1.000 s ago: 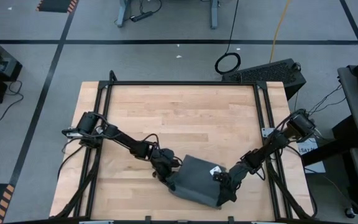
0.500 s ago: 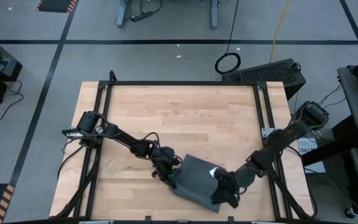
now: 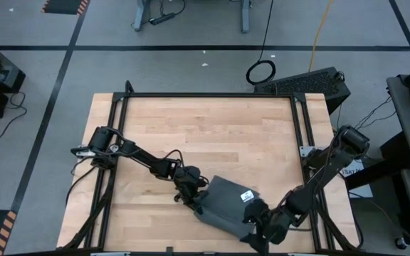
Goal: Roll towel
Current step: Roll the gray towel on the center of table
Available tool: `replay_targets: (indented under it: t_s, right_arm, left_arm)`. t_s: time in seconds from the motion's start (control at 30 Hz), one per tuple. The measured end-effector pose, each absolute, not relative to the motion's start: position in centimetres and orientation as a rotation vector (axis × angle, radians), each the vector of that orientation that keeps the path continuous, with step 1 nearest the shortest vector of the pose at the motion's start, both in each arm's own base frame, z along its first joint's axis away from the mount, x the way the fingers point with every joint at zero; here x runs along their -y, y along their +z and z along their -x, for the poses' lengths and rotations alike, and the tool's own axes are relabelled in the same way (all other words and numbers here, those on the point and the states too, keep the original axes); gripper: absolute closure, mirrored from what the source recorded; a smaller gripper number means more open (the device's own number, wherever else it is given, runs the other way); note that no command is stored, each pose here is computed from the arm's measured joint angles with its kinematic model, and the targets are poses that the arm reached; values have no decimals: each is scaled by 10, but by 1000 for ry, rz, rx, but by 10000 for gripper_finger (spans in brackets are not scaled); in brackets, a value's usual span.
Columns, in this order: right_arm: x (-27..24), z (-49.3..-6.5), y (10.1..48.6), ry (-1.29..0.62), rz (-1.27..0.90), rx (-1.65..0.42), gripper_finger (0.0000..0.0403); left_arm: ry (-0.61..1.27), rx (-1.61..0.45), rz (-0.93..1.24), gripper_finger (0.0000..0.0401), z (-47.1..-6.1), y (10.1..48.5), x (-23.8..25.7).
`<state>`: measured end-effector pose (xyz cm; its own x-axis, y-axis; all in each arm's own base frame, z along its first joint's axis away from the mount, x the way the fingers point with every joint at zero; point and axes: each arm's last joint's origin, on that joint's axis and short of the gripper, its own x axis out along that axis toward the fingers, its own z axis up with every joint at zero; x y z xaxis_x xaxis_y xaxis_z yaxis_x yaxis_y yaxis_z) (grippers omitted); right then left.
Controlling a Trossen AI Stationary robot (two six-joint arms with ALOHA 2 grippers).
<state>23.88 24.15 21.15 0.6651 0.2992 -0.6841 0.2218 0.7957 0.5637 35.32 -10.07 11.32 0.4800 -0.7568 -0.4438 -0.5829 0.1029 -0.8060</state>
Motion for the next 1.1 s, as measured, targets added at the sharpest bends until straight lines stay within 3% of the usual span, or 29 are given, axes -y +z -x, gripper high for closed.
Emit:
replay_targets:
  t_s: [0.27, 0.43, 0.57, 0.93, 1.0, 1.1]
  right_arm:
    - [-255, -242, 177, 15, -607, -916, 36]
    - [-257, -244, 156, -37, -585, -967, 62]
    - [-258, -244, 153, -48, -613, -986, 120]
    - [-257, -244, 152, -63, -638, -998, 377]
    - [-257, -244, 152, -69, -650, -999, 392]
    - [-257, -244, 151, -94, -688, -1003, 384]
  left_arm:
    - [-189, -1194, 1576, 383, -353, 113, 101]
    - [-189, -1194, 1575, 383, -353, 113, 101]
    - [-188, -1192, 1574, 383, -353, 113, 101]
    - [-177, -1132, 1572, 368, -355, 116, 100]
    - [-194, -1095, 1569, 347, -357, 120, 100]
    - [-232, -1031, 1548, 303, -358, 131, 99]
